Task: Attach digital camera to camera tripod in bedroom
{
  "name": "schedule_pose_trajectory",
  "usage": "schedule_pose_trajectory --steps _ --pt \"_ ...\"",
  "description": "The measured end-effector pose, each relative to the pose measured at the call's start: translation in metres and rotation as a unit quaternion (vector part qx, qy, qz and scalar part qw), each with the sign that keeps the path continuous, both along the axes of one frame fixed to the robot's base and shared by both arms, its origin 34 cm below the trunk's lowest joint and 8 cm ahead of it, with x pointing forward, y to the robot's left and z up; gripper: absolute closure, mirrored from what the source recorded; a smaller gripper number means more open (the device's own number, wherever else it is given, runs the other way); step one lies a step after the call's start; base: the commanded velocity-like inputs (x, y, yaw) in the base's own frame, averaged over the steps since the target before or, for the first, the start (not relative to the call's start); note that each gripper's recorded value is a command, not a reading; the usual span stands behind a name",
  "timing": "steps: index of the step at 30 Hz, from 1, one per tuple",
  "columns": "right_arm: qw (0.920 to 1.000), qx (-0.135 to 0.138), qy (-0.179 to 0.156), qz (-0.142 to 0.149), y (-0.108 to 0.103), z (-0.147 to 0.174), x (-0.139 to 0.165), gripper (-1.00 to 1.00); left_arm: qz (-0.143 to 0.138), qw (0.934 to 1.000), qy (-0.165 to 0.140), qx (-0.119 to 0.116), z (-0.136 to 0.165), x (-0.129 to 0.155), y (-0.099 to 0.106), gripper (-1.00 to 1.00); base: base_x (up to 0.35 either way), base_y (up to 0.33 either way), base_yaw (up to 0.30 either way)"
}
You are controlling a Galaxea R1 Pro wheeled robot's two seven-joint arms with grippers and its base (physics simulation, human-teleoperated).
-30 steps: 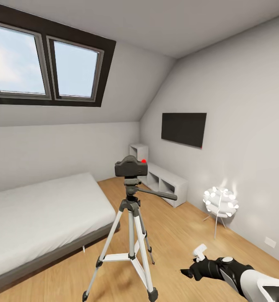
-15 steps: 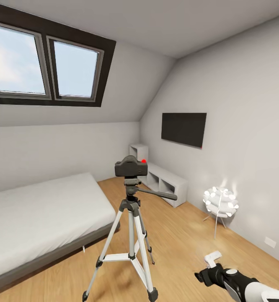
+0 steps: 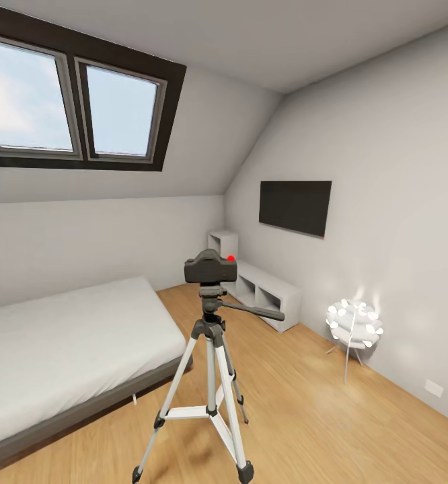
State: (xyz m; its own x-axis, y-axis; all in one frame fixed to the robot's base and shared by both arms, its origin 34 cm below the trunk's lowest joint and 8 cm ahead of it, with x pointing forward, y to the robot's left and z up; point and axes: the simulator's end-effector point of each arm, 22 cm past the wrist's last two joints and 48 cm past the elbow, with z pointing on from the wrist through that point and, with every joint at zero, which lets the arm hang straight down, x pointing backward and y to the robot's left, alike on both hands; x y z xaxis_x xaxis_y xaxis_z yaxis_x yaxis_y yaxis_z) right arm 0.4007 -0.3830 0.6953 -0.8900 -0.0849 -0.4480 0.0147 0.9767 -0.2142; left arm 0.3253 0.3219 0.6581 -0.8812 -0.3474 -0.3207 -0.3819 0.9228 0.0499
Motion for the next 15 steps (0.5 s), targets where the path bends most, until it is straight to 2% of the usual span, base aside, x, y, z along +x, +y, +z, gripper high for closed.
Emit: schedule_pose_trajectory --steps 8,12,15 --pt "0.9989 0.015 0.040 -0.020 0.019 -0.029 -0.065 -1.00 -0.003 1.0000 0.000 -0.007 -0.001 0.001 -0.012 -1.00 0.000 0.000 0.000" --pt "0.9981 0.021 0.055 -0.020 0.027 -0.038 -0.090 -1.00 -0.004 1.0000 -0.002 -0.007 -0.001 0.002 -0.013 -1.00 0.000 0.000 0.000" --pt "0.9978 0.028 0.057 -0.019 0.034 -0.041 -0.096 -1.00 -0.005 1.0000 -0.002 -0.006 0.000 0.002 -0.012 -1.00 0.000 0.000 0.000"
